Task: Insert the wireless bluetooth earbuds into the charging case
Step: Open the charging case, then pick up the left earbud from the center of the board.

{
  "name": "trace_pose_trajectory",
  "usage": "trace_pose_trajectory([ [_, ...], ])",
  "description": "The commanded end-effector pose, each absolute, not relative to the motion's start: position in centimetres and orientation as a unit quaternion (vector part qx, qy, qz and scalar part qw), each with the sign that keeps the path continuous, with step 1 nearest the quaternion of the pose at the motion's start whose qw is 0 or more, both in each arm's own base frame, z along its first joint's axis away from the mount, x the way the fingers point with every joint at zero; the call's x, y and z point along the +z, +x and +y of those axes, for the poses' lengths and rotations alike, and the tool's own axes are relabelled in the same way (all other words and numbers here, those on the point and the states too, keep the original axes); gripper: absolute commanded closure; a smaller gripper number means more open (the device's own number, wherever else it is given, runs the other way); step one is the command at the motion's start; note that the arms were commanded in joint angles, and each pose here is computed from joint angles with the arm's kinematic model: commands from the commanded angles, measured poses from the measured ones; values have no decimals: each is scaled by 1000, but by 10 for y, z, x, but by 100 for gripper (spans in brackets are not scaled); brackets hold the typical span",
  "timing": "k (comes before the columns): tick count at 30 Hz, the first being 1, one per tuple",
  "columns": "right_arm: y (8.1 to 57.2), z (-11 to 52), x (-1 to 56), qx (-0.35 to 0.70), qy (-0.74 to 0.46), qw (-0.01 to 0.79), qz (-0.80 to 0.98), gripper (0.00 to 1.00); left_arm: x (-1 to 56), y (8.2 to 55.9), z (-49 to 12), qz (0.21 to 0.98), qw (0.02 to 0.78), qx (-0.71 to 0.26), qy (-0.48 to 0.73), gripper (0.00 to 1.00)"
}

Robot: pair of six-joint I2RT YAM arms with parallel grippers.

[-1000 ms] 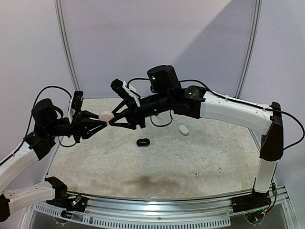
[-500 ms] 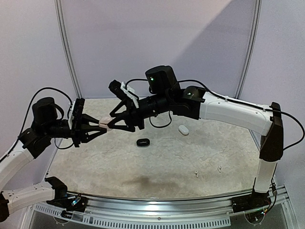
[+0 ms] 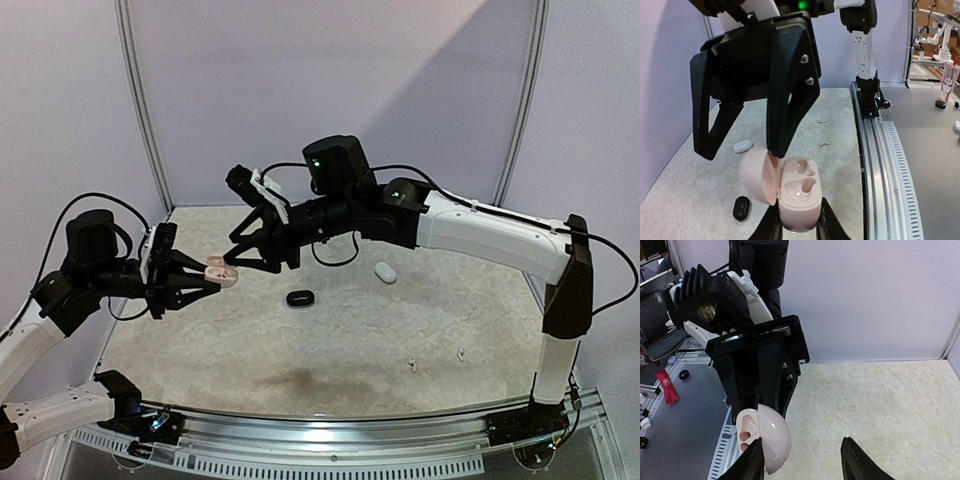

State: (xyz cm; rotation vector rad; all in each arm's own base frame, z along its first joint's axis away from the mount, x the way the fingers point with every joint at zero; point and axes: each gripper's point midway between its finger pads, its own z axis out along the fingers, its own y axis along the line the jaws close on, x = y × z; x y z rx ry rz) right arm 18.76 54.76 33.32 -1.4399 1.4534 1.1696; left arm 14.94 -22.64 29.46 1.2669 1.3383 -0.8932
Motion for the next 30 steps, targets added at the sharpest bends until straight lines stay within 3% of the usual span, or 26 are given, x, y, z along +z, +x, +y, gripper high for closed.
trace_pose_trajectory([
  [1, 198, 549, 325, 446, -559, 377, 589, 46, 297, 147, -230, 566, 511, -397, 511, 100],
  [11, 210, 536, 380, 494, -514, 395, 579, 43, 274, 161, -232, 631, 468, -441, 434, 100],
  [15, 272, 501, 388, 456, -398, 409, 682, 43, 272, 162, -231, 639, 465, -443, 424, 100],
  [20, 349, 339, 276, 156, -152, 321, 922, 45, 272, 162, -230, 637, 474, -437, 423, 100],
  [23, 331, 233, 201, -13, -74, 195, 978, 46, 275, 162, -230, 632, 479, -437, 425, 100],
  [25, 305, 187, 161, -72, -50, 112, 990, 46, 276, 159, -230, 626, 479, -438, 431, 100],
  [30, 259, 136, 102, -102, 0, 17, 995, 47, 277, 158, -231, 618, 484, -436, 440, 100],
])
